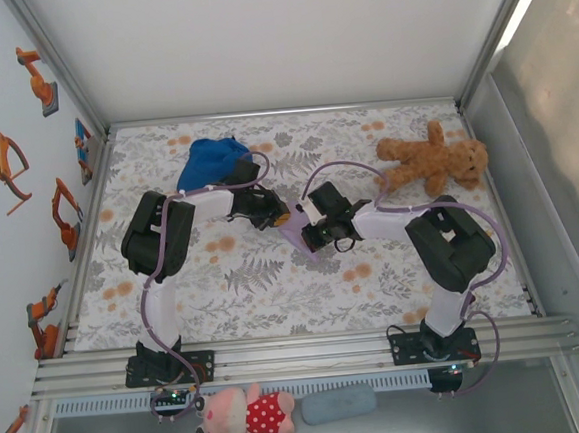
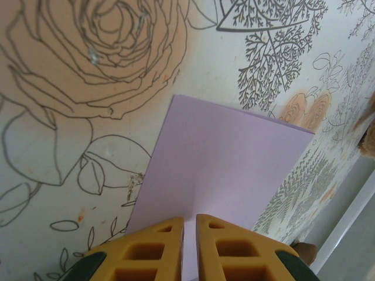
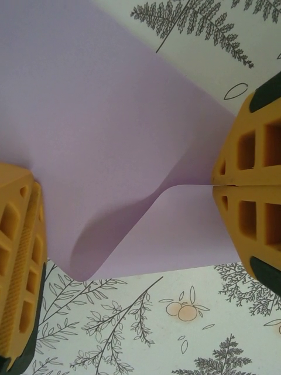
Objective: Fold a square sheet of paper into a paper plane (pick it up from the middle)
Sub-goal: Third fold the triangle at the center of the table.
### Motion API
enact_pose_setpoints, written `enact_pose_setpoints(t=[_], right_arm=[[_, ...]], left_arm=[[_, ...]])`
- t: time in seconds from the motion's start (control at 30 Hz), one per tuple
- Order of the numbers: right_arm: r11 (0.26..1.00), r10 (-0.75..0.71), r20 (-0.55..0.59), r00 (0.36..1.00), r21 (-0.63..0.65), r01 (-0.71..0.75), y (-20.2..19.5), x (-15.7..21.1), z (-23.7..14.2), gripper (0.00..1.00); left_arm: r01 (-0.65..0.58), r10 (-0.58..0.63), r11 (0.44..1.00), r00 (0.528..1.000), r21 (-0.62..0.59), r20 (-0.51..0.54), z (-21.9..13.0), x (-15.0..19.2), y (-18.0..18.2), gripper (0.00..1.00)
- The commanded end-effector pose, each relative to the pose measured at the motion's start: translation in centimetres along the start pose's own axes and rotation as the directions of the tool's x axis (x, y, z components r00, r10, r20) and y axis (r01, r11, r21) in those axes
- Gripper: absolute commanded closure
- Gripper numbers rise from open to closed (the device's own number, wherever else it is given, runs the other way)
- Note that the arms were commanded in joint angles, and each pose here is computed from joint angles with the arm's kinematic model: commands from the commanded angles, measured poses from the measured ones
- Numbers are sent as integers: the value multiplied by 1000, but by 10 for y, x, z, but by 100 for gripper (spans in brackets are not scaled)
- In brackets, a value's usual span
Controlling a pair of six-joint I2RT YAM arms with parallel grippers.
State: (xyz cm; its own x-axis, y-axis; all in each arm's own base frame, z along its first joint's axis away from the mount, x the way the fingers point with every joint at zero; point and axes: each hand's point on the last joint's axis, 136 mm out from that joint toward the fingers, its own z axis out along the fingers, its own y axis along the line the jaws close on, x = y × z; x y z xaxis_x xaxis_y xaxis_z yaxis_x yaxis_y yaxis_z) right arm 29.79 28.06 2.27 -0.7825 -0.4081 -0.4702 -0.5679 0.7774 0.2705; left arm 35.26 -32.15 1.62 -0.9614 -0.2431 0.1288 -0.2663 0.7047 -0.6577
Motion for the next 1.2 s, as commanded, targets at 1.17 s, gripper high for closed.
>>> enact_pose_setpoints(t=[1.17], right_arm=[[999, 20, -79, 997, 34, -17, -10, 11, 13, 100]], left_arm=[[-1, -13, 995, 991, 102, 136, -50, 11, -19, 81]])
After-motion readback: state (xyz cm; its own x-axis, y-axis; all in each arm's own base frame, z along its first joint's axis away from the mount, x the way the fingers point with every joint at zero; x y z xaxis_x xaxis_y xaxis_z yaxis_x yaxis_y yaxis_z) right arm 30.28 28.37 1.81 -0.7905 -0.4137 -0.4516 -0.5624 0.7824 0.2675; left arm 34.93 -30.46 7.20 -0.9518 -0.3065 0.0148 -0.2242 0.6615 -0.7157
